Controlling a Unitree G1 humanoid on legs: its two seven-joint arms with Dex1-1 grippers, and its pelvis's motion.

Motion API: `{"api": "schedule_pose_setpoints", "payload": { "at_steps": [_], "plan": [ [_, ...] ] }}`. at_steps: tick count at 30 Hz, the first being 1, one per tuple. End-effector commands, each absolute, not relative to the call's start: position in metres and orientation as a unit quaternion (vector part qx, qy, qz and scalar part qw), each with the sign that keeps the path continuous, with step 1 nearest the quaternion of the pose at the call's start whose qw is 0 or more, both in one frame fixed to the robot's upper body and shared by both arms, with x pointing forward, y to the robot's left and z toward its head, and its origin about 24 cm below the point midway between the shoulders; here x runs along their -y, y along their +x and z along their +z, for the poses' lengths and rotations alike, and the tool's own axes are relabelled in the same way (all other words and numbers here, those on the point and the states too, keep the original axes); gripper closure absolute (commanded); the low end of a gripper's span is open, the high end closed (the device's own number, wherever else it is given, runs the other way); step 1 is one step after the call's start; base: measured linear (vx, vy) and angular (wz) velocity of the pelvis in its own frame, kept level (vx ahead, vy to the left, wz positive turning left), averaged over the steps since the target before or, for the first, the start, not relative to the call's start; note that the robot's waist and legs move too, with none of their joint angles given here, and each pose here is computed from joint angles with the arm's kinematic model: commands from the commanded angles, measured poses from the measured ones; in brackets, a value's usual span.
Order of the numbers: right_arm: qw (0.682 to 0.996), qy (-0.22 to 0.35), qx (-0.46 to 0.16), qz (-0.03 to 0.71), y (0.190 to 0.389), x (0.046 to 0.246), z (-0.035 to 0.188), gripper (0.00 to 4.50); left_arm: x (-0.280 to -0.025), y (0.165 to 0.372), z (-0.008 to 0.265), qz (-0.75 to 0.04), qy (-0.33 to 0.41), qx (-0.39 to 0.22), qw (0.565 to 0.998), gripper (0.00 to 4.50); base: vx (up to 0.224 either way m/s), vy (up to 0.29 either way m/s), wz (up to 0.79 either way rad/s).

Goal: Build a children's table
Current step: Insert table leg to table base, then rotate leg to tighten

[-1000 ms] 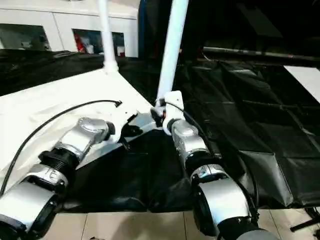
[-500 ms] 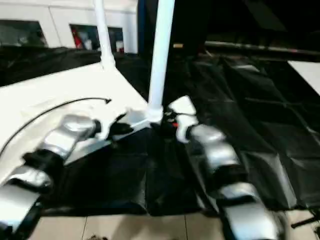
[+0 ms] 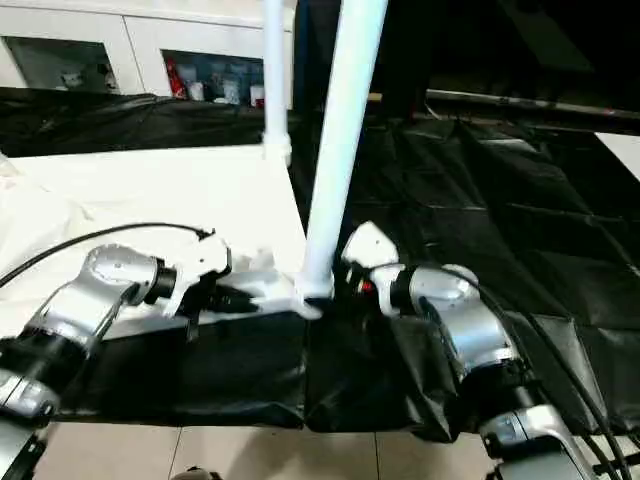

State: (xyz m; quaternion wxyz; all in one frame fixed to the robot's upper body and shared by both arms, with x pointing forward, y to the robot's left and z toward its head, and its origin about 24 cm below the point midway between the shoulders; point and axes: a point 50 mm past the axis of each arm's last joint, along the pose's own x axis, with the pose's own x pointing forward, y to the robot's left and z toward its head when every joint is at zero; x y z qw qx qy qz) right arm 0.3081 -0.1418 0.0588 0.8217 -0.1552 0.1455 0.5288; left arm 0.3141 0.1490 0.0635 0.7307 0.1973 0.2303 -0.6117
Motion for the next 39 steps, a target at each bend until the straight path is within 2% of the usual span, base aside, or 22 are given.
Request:
{"api": "schedule_pose_setpoints", "payload": {
  "at_steps": [1,14,19,21,24,25,32,35,37,39],
  "plan": [
    [0.816,-0.162,-0.135,0.538,0.307,0.140,0.064,0.26,-0.138,0.309,0.065,-0.643,0.186,-0.219,0.710,4.50,0.000,0.000,0.00],
    [0.815,-0.138,-0.127,0.548,0.306,0.131,0.061,0.26,-0.138,0.309,0.067,-0.636,0.189,-0.219,0.715,4.50,0.000,0.000,0.00],
    [0.818,-0.135,-0.129,0.545,0.306,0.131,0.060,0.71,-0.138,0.308,0.066,-0.636,0.189,-0.221,0.715,4.50,0.000,0.000,0.00],
    [0.818,-0.135,-0.129,0.544,0.306,0.131,0.059,1.04,-0.138,0.308,0.066,-0.635,0.189,-0.222,0.716,4.50,0.000,0.000,0.00],
    [0.819,-0.135,-0.132,0.542,0.307,0.131,0.058,1.17,-0.138,0.309,0.065,-0.633,0.189,-0.223,0.717,4.50,0.000,0.000,0.00],
    [0.819,-0.137,-0.133,0.541,0.307,0.132,0.057,1.40,-0.138,0.309,0.065,-0.632,0.189,-0.223,0.718,4.50,0.000,0.000,0.00],
    [0.821,-0.138,-0.138,0.536,0.306,0.133,0.053,1.72,-0.139,0.308,0.065,-0.632,0.188,-0.225,0.718,4.50,0.000,0.000,0.00],
    [0.838,-0.134,-0.143,0.509,0.308,0.135,0.047,1.74,-0.138,0.309,0.064,-0.627,0.185,-0.225,0.722,4.50,0.000,0.000,0.00],
    [0.869,-0.117,-0.146,0.459,0.314,0.137,0.041,1.74,-0.138,0.312,0.063,-0.612,0.180,-0.227,0.736,4.50,0.000,0.000,0.00],
    [0.880,-0.108,-0.149,0.438,0.316,0.138,0.038,1.75,-0.137,0.313,0.062,-0.605,0.178,-0.228,0.742,4.50,0.000,0.000,0.00]
  ]
}}
